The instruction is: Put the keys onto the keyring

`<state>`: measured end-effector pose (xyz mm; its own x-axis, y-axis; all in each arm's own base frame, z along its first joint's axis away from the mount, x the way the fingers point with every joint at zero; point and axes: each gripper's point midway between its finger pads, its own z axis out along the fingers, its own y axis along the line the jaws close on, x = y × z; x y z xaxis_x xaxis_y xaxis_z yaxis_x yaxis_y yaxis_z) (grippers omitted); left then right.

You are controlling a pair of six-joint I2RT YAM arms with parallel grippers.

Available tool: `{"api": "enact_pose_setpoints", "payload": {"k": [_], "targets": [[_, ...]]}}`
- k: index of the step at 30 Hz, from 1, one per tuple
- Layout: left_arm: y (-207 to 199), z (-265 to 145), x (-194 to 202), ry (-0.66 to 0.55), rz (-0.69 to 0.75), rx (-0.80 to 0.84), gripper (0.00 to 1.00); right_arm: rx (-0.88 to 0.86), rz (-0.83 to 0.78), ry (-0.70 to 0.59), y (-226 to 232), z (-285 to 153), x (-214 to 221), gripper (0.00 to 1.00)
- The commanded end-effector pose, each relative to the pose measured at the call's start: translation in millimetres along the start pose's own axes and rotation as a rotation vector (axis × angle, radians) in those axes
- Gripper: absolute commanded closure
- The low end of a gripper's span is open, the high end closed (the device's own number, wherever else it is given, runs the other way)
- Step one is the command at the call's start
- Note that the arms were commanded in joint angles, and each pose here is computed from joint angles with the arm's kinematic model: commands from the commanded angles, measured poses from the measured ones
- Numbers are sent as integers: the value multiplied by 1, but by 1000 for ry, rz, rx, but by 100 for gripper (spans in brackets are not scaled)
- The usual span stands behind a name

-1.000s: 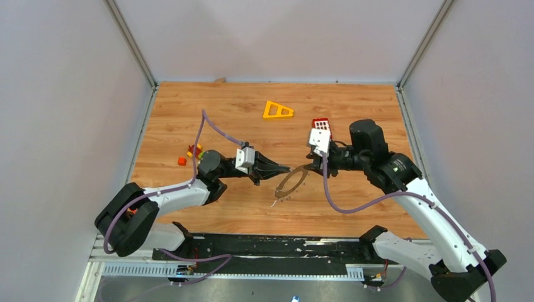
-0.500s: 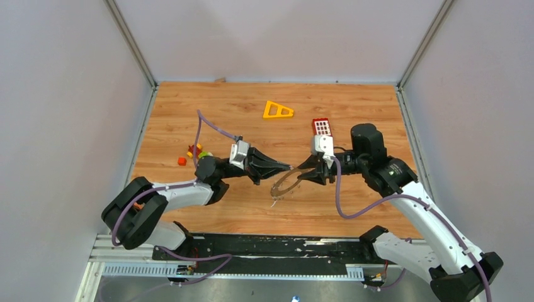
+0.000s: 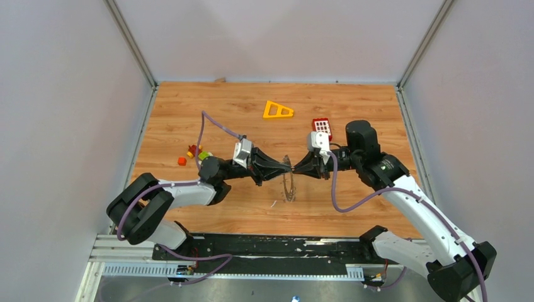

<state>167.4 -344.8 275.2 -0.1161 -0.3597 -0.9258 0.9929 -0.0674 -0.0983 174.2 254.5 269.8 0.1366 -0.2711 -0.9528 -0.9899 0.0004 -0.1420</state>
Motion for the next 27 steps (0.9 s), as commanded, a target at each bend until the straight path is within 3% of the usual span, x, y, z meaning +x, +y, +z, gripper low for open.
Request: {"api": "enact_pose_setpoints", "payload": {"k": [1,6,12,27], "targets": [[-11,3,-27,-100,95,32,100,1,-40,-39,-2,0,-9,88],[-11,2,-28,-103,96,25,100,30,-57,-38,-3,-4,-10,89],[-9,3,-24,-94,96,27,100,32,-70,-48,-3,-5,-14,100],[4,-2,0,-18,221,11,100,115,-120,101,-17,-20,-7,100]]}}
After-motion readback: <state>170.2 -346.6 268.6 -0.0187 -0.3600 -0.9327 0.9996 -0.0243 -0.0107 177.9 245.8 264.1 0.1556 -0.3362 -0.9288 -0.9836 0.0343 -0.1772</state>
